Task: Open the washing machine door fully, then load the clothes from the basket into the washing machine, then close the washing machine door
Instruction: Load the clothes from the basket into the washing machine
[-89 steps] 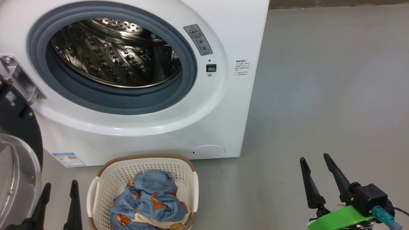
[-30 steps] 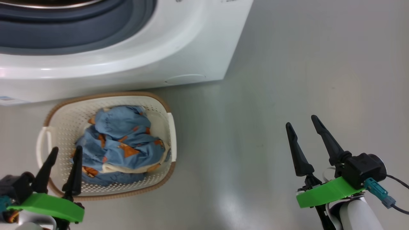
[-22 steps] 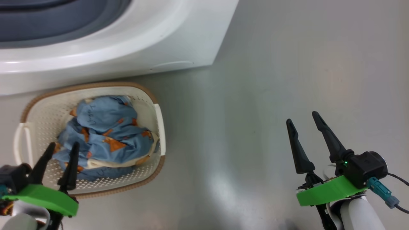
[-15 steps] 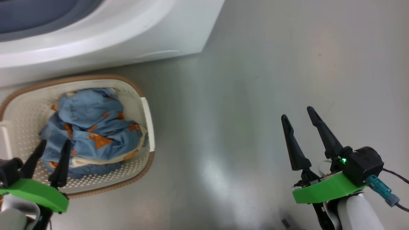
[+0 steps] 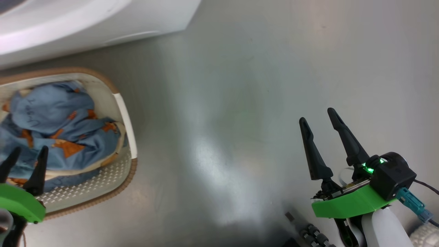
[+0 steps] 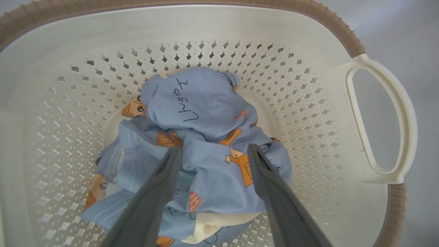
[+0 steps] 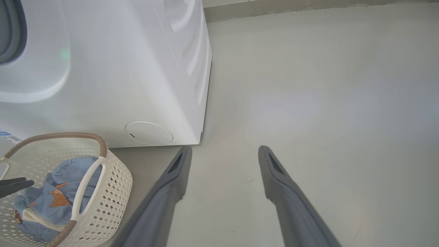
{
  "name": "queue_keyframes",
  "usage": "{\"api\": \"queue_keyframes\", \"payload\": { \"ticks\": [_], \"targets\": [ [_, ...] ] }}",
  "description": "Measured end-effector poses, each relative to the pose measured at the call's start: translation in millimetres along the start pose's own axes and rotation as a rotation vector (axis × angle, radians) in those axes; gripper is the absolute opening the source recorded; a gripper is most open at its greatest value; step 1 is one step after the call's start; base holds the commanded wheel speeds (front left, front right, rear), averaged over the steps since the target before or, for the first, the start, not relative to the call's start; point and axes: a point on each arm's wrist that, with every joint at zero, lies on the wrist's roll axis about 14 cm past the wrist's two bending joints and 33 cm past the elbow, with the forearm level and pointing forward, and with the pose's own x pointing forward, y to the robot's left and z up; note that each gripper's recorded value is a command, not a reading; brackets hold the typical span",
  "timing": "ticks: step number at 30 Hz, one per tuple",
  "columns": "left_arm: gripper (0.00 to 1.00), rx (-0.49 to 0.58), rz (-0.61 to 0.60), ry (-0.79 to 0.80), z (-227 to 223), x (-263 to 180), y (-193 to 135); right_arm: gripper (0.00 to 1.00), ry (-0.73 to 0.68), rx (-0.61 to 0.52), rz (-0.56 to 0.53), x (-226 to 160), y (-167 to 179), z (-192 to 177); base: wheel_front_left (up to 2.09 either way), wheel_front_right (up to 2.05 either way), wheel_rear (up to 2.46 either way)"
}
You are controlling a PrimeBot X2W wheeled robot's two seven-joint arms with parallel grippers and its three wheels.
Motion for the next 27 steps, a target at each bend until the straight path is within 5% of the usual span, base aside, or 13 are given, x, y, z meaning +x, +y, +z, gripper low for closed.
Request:
{"api": "queue_keyframes", "payload": {
  "ticks": [27],
  "targets": [
    [1.00, 0.025, -0.007, 0.206, -57, 67, 23, 1.00, 0.078, 0.008, -0.090, -13, -25, -23, 0.00, 0.00, 0.00]
  ]
}}
